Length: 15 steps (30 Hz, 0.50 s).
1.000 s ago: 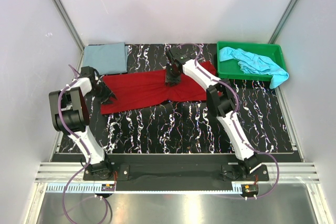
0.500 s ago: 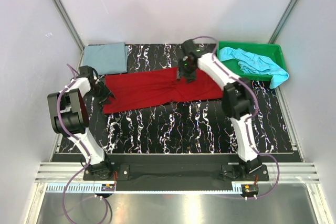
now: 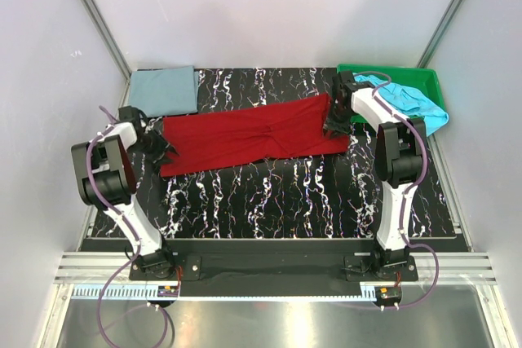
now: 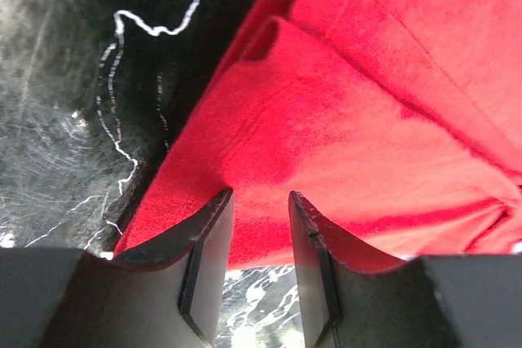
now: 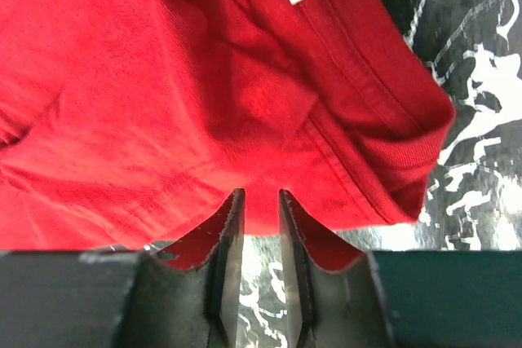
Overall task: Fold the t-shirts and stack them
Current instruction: Fold the tshirt
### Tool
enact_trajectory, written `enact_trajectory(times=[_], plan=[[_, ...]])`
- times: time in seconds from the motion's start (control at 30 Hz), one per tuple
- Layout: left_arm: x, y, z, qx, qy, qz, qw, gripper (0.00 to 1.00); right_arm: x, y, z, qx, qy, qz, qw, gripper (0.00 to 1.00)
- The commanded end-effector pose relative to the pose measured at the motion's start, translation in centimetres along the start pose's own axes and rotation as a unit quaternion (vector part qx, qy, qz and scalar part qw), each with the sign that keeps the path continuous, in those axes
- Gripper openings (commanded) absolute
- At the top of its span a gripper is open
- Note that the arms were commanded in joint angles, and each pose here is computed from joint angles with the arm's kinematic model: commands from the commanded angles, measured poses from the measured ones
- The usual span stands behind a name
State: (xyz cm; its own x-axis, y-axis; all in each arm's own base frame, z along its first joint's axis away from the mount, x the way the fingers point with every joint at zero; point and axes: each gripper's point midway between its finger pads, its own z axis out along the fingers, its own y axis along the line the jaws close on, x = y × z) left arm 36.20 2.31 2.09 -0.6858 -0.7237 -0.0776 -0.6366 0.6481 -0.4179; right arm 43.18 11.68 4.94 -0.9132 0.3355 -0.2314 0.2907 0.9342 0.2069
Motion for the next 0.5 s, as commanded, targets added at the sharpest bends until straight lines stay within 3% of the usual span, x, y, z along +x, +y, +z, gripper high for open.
enact_trajectory(times=[0.0, 0.27, 0.47], plan=[[1.7, 4.2, 1.7, -0.053, 0.030, -0.055, 0.997, 0.40, -1.8, -0.1, 0.4, 0.001, -0.042, 0.002, 0.999, 0.29], [2.6, 6.9, 1.1, -0.083, 0.036, -0.090, 0.992, 0.37, -0.5, -5.3, 3.7, 0.063, -0.013, 0.026, 0.998, 0.29], [2.7, 7.7, -1.3, -0.109, -0.002, -0.072, 0.991, 0.37, 0.2, -6.2, 2.7, 0.067, -0.012, 0.011, 0.998, 0.32]])
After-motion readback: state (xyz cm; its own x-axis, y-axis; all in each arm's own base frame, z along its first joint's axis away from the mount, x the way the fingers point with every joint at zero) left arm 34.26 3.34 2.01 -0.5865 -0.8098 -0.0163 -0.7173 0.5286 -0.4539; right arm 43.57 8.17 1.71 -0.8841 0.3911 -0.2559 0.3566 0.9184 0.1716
